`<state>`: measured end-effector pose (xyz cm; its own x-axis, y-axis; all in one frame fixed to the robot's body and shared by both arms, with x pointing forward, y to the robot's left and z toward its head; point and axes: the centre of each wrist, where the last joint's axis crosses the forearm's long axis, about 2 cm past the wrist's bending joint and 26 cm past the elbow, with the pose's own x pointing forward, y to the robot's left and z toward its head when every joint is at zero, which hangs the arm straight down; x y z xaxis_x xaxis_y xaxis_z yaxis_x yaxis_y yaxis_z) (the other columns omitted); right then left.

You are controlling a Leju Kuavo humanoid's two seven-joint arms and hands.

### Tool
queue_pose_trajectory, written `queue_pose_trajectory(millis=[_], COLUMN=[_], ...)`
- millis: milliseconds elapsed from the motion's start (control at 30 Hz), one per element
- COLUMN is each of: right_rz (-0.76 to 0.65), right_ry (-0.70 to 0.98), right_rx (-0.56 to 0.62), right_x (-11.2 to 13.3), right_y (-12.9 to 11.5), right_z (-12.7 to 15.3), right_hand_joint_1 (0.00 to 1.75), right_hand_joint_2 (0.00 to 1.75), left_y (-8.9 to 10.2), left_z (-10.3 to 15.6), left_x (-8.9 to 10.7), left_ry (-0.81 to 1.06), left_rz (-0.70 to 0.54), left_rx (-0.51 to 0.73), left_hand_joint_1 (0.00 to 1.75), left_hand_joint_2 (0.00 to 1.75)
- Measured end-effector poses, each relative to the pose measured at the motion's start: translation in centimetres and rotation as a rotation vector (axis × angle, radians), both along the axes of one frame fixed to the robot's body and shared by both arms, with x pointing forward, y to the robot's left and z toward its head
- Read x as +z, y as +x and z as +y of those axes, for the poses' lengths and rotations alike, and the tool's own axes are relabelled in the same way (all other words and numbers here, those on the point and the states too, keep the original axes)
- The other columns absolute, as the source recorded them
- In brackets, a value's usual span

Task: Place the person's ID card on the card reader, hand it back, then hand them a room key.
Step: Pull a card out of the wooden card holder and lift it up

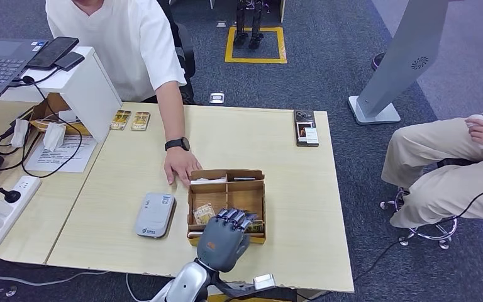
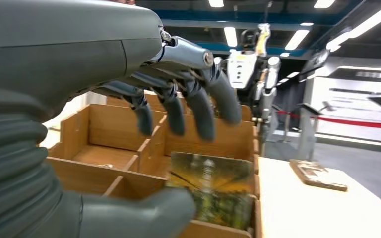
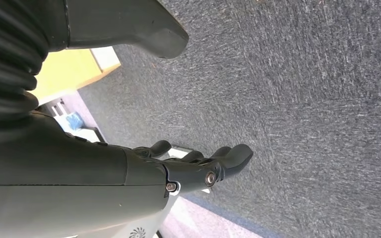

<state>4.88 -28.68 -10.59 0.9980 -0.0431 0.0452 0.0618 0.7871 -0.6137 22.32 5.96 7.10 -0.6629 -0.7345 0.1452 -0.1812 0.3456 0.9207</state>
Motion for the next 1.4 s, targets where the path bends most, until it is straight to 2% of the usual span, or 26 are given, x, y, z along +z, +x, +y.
queue_pose_trajectory(millis=[700,1000,1167,1267,1333,1367,1400], right_rz=[0.000,0.000,0.001,0.000,0.001,0.001,0.001], right_ry=[0.000,0.000,0.000,0.000,0.000,-0.001,-0.001], right_rx=[0.004,0.003,0.005,0.006,0.006,0.007,0.007], right_x=[0.0,0.0,0.0,0.0,0.0,0.0,0.0], right_y=[0.0,0.0,0.0,0.0,0.0,0.0,0.0], right_z=[0.0,0.0,0.0,0.0,0.0,0.0,0.0], right_hand_joint_1=[0.00,0.00,0.00,0.00,0.00,0.00,0.00], right_hand_joint_2=[1.75,1.75,1.75,1.75,1.75,1.75,1.75], left_y=[0.0,0.0,0.0,0.0,0.0,0.0,0.0], left_z=[0.0,0.1,0.2,0.1,0.1,0.1,0.1], left_x=[-0.1,-0.5,-0.8,-1.0,-1.2,-1.2,-1.3], left_ry=[0.007,0.012,0.004,0.018,0.026,0.029,0.031], left_rz=[-0.001,0.026,0.069,0.076,0.080,0.081,0.083], left_rx=[-0.005,0.030,0.095,0.106,0.111,0.113,0.114], left_hand_joint_1=[0.00,0.00,0.00,0.22,0.70,0.86,0.85], left_hand_joint_2=[1.75,1.75,1.75,1.75,1.75,1.75,1.75])
